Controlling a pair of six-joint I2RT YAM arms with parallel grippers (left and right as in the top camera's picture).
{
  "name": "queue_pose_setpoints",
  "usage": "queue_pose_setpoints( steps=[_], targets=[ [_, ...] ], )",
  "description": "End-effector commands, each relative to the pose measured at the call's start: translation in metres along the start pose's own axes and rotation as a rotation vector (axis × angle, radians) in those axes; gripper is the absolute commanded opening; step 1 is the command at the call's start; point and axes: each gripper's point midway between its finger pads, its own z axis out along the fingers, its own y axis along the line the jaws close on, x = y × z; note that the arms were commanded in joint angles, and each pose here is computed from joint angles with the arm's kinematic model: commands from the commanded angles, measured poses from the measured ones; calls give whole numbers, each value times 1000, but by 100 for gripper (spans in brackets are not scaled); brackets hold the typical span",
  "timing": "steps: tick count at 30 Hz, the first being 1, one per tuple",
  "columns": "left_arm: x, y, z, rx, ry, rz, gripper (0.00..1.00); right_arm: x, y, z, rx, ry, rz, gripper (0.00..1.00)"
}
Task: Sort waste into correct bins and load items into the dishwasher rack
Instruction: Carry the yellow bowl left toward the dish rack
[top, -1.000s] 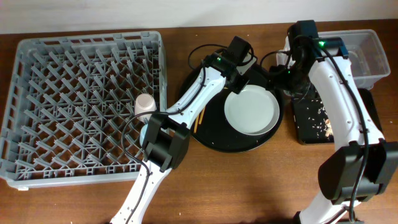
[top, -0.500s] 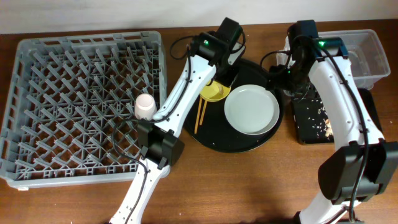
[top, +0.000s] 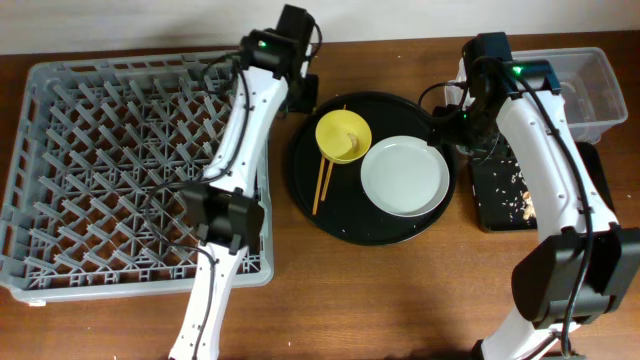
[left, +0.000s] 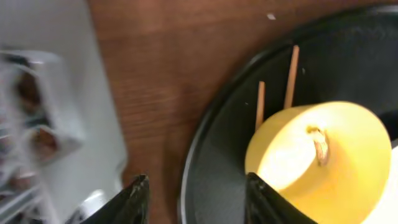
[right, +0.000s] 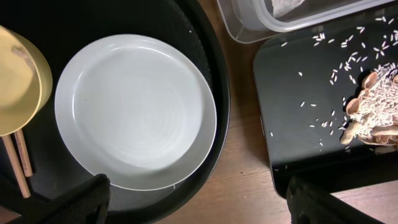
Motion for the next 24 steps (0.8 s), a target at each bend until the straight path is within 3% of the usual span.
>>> queue_pose_setpoints(
  steps=[1, 11, 17, 19, 24],
  targets=[
    [17, -12, 29, 18, 77, 10, 48, -5, -2, -14, 7, -42, 1, 92],
    [34, -35, 53, 70, 144, 35, 47, -5, -2, -14, 7, -43, 1, 92],
    [37, -37, 57, 69, 152, 39, 19, -5, -2, -14, 7, -42, 1, 92],
    [36, -37, 57, 69, 152, 39, 1, -5, -2, -14, 7, -42, 1, 92],
    [31, -36, 24, 76, 122, 36, 1, -4, -2, -14, 7, -41, 1, 92]
  ],
)
